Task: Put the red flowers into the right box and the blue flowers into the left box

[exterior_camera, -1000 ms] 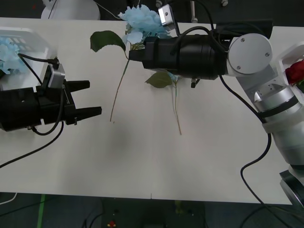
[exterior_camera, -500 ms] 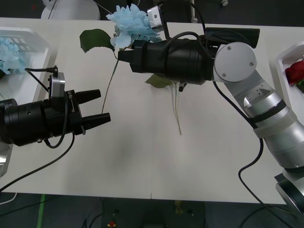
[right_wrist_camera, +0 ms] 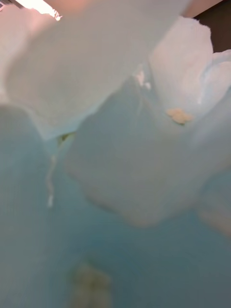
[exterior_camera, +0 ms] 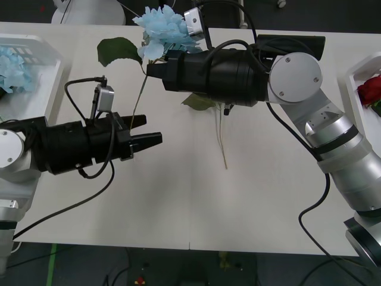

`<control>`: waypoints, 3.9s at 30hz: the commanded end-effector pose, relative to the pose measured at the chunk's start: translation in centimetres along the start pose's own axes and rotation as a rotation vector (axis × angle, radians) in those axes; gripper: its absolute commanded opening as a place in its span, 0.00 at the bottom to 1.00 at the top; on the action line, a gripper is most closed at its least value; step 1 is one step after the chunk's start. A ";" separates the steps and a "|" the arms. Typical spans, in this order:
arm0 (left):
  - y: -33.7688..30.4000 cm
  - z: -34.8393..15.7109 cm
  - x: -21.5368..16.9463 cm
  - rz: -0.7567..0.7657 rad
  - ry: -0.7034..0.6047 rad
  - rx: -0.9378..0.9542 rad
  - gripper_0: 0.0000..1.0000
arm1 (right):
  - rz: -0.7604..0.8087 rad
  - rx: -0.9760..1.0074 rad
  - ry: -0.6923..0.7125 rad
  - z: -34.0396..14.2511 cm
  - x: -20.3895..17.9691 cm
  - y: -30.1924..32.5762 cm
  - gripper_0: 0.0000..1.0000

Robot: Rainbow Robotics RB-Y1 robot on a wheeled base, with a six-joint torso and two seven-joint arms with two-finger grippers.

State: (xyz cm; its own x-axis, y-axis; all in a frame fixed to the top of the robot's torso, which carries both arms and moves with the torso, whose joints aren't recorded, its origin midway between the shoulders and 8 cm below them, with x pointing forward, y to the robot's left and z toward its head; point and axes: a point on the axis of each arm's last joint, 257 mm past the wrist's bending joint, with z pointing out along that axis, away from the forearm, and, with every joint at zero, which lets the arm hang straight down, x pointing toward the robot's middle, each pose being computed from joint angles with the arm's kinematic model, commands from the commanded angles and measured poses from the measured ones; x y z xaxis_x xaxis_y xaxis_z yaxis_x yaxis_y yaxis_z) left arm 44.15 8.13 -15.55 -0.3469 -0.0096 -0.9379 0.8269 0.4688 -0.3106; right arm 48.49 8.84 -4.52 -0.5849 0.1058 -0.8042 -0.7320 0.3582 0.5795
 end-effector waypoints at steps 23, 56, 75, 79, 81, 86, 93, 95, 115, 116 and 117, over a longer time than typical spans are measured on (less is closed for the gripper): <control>-0.5 1.2 -3.8 -0.081 -0.065 -0.003 0.00 | -0.053 -0.043 0.007 0.5 -0.7 2.2 0.35; 26.2 -28.5 -11.3 -0.080 -0.140 -0.841 0.00 | 0.000 0.688 0.271 -10.0 2.6 -17.3 1.00; 33.1 -49.3 -7.0 -0.062 0.147 -1.459 0.00 | -0.039 0.857 0.321 -7.0 7.4 -23.1 1.00; 33.9 -48.8 -5.9 -0.080 0.169 -1.465 0.00 | -0.051 0.856 0.299 -5.9 7.8 -23.9 1.00; 34.1 -48.0 -5.4 -0.080 0.183 -1.458 0.00 | -0.072 0.868 0.293 -5.7 7.8 -24.3 1.00; 34.3 -46.7 -5.0 -0.105 0.168 -1.428 0.38 | -0.100 0.891 0.305 -5.3 8.3 -24.7 1.00; 33.6 -42.7 -5.4 -0.164 0.107 -1.295 0.94 | -0.117 0.903 0.334 -4.8 9.4 -24.9 1.00; 32.9 -41.5 -6.0 -0.182 0.096 -1.240 0.95 | -0.138 0.921 0.340 -4.9 9.5 -25.2 1.00; 20.0 -24.5 -8.9 -0.281 -0.064 -0.509 0.96 | -0.221 0.938 0.378 -4.0 11.6 -26.5 0.65; 19.7 -23.7 -8.9 -0.278 -0.069 -0.488 0.96 | -0.221 0.936 0.377 -3.9 11.6 -26.4 0.57; 19.2 -22.2 -8.4 -0.271 -0.075 -0.451 0.96 | -0.220 0.937 0.376 -3.9 11.6 -26.4 0.40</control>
State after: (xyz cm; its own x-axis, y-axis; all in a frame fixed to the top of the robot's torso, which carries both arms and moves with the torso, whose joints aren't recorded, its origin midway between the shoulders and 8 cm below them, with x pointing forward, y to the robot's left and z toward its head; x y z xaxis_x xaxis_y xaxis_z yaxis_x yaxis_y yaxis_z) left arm 53.49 39.36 -10.27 -0.4687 -0.2635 -0.8431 0.3809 0.8009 -0.4621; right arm 59.16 -6.78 -30.98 -0.7219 -0.2095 -0.6596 -0.2742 0.9617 -0.0053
